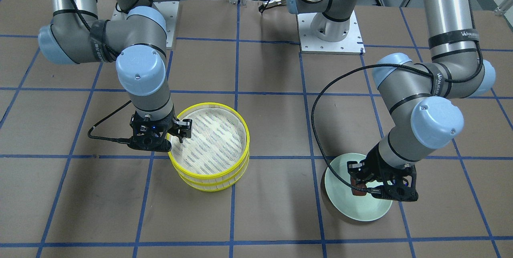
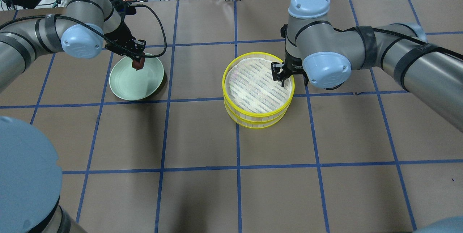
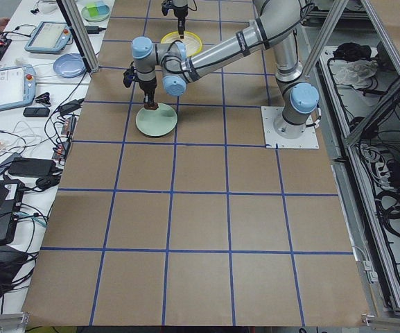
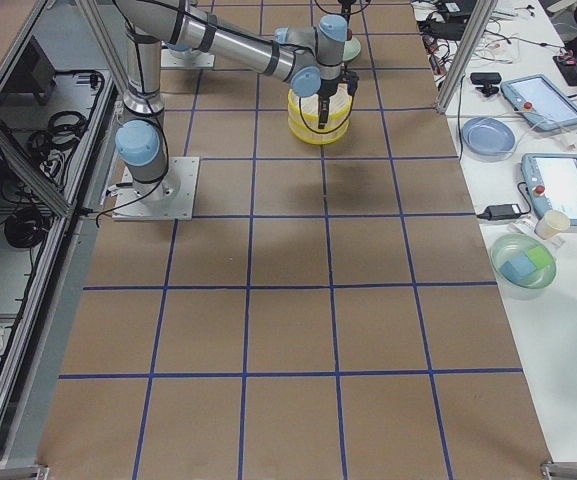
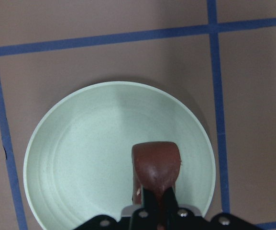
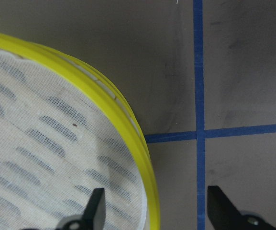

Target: Stack buns with steamer

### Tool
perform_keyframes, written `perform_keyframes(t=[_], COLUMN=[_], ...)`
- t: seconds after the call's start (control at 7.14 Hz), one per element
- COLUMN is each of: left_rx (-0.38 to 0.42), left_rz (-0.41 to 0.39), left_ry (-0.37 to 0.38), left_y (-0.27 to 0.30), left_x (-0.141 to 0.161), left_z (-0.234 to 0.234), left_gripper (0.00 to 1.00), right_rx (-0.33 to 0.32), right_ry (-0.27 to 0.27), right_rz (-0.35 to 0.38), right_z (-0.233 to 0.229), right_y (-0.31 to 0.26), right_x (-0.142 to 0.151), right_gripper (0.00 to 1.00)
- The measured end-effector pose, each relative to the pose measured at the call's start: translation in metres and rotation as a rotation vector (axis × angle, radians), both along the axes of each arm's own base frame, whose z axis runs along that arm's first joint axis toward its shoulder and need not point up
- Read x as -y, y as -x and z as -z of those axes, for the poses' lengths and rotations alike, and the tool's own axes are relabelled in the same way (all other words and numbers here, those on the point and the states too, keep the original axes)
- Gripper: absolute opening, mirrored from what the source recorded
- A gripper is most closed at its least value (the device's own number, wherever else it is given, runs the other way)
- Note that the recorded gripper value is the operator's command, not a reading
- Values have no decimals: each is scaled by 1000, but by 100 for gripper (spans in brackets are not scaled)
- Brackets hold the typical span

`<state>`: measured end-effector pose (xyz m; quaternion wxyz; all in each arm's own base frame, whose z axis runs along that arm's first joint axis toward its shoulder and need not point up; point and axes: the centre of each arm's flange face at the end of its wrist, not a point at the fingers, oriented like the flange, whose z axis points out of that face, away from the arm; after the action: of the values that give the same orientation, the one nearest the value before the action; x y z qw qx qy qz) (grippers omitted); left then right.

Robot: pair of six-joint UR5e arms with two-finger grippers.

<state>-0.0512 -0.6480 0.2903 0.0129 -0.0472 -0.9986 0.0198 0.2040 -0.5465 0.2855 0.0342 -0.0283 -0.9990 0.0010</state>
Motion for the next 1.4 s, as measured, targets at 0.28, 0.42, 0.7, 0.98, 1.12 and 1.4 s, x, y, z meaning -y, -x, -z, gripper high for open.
perform_keyframes(t=[0.28,0.42,0.7,0.98,1.12,1.4], left_rx=[-1,-1,2,-4,-21,-62], left_rz=[-41,-50,-39,-14,-14,-21], left_ry=[-4,8,22,30,22,9], left_y=[45,87,191,267,289,314], left_x=[-21,-34,-72,-111,-122,-131], left_z=[-36,-50,-63,-66,-63,-52], left_gripper=[2,2,1,2,2,15], right_rx=[19,35,70,92,89,95], right_ry=[67,81,81,83,81,62], right_rz=[2,7,18,22,21,66], right_z=[-59,-104,-200,-265,-275,-275], right_y=[2,5,11,14,15,48], right_x=[-12,-28,-61,-80,-82,-69], right_gripper=[100,100,100,100,100,100])
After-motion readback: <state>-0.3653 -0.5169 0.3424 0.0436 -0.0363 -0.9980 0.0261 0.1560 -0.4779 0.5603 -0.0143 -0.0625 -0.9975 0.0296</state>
